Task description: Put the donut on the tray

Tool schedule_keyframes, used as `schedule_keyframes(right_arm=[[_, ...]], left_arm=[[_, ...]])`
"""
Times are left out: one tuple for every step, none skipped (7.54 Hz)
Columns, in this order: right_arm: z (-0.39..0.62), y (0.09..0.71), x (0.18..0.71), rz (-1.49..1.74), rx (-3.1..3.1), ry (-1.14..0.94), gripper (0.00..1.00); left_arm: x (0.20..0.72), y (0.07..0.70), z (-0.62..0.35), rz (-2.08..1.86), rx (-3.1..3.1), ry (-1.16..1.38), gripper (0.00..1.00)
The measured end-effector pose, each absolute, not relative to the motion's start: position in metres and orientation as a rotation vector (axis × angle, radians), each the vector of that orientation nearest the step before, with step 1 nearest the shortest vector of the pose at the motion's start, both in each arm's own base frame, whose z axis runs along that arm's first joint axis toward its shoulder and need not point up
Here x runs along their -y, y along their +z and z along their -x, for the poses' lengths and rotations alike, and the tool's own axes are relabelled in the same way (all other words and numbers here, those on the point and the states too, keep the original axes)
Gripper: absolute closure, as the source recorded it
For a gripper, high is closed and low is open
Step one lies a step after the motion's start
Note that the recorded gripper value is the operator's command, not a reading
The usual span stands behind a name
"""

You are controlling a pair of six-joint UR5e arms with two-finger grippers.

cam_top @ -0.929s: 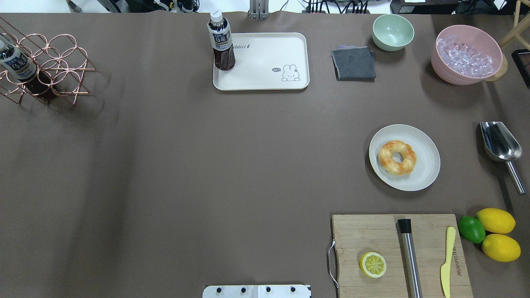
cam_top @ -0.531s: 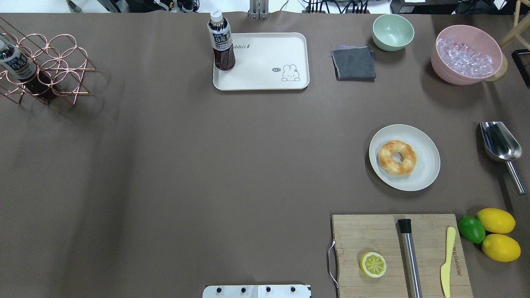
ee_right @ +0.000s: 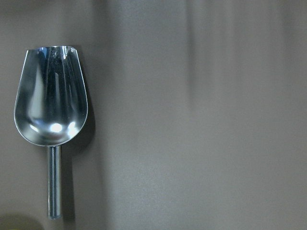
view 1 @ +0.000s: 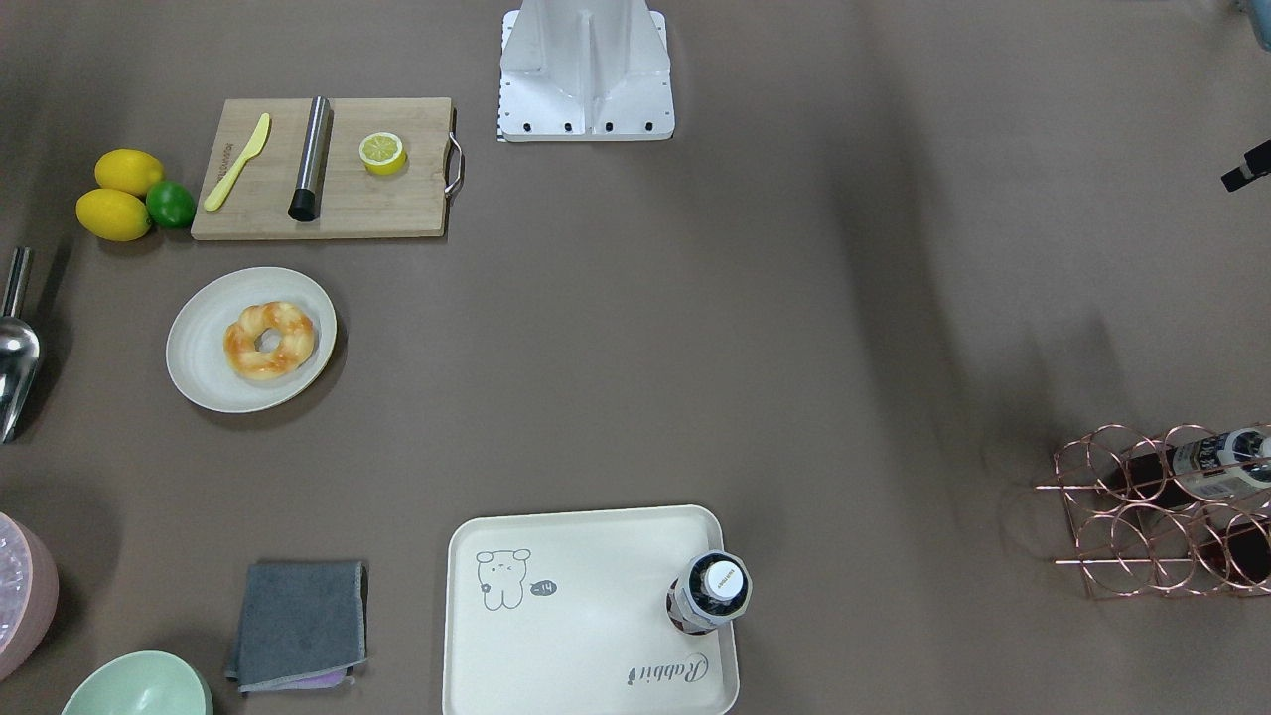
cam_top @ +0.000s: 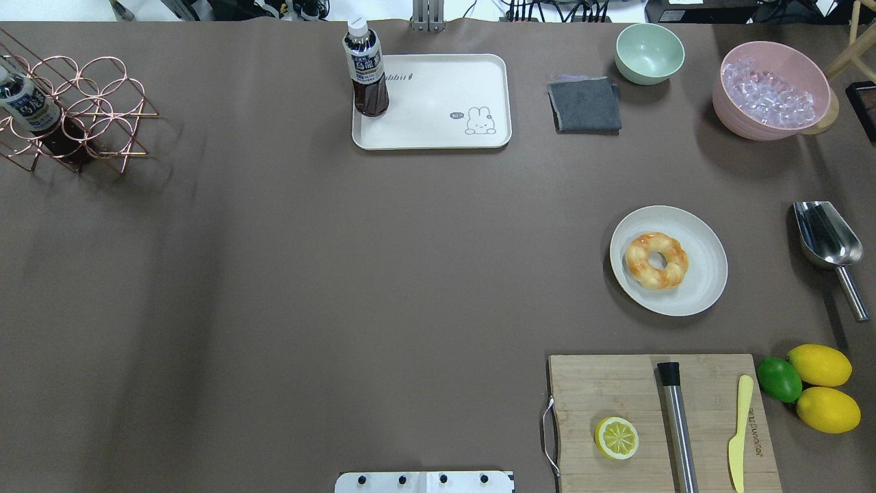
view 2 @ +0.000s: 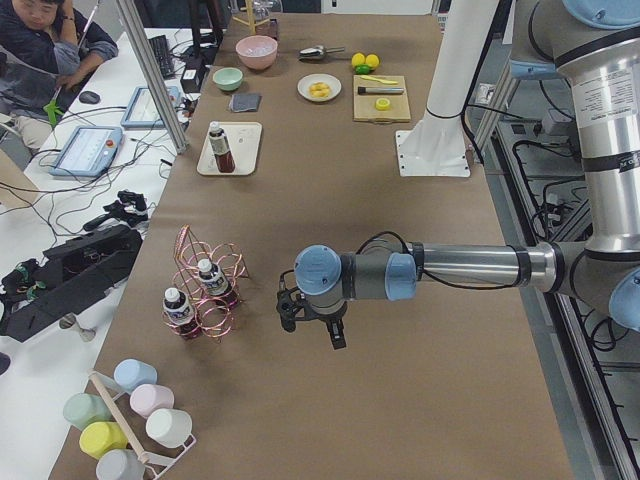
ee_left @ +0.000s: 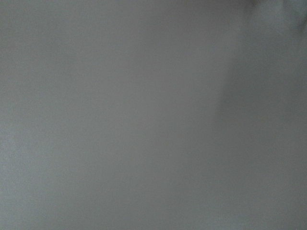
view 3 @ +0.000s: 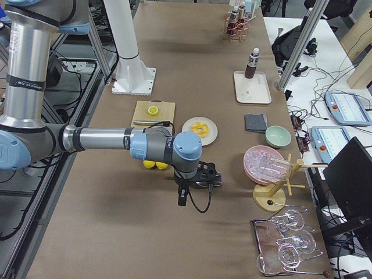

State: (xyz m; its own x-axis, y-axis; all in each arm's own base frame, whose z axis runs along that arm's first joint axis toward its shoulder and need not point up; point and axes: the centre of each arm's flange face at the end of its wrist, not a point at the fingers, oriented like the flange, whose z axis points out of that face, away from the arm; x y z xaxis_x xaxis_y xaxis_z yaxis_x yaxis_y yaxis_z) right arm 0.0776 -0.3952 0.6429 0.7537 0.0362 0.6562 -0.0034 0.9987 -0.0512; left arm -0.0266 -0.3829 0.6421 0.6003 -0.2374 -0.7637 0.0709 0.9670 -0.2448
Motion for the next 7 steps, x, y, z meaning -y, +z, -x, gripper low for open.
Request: schedule_keyframes(right_arm=[[-0.078,0.645,0.396,0.053,0.715,0.028,0.0],[-0.082,0.645,0.395,0.051,0.727,0.044,0.0],[-0.084,0.646,0.391,0.051,0.781,0.062,0.0],[-0.085,0.647,0.386,0.044,0.824,0.064,0.0],[-0.085,0.648,0.381,0.009,0.85,0.026,0.0],[-0.085,0.652,0.376,-0.025,0.863,-0.017,0.0],[-0.085,0.653,0.374,-0.044,0.869,-0.035,0.0]], left_arm=[[0.384,0.641,0.027,0.195,-0.911,-0.179,0.01],[0.384,0.641,0.027,0.194,-0.911,-0.178,0.01],[0.385,0.64,0.026,0.193,-0.912,-0.178,0.01],[0.385,0.64,0.026,0.193,-0.912,-0.178,0.01],[0.385,0.64,0.026,0.193,-0.912,-0.178,0.01],[0.385,0.64,0.026,0.193,-0.912,-0.178,0.01],[0.385,0.64,0.026,0.194,-0.912,-0.178,0.01]])
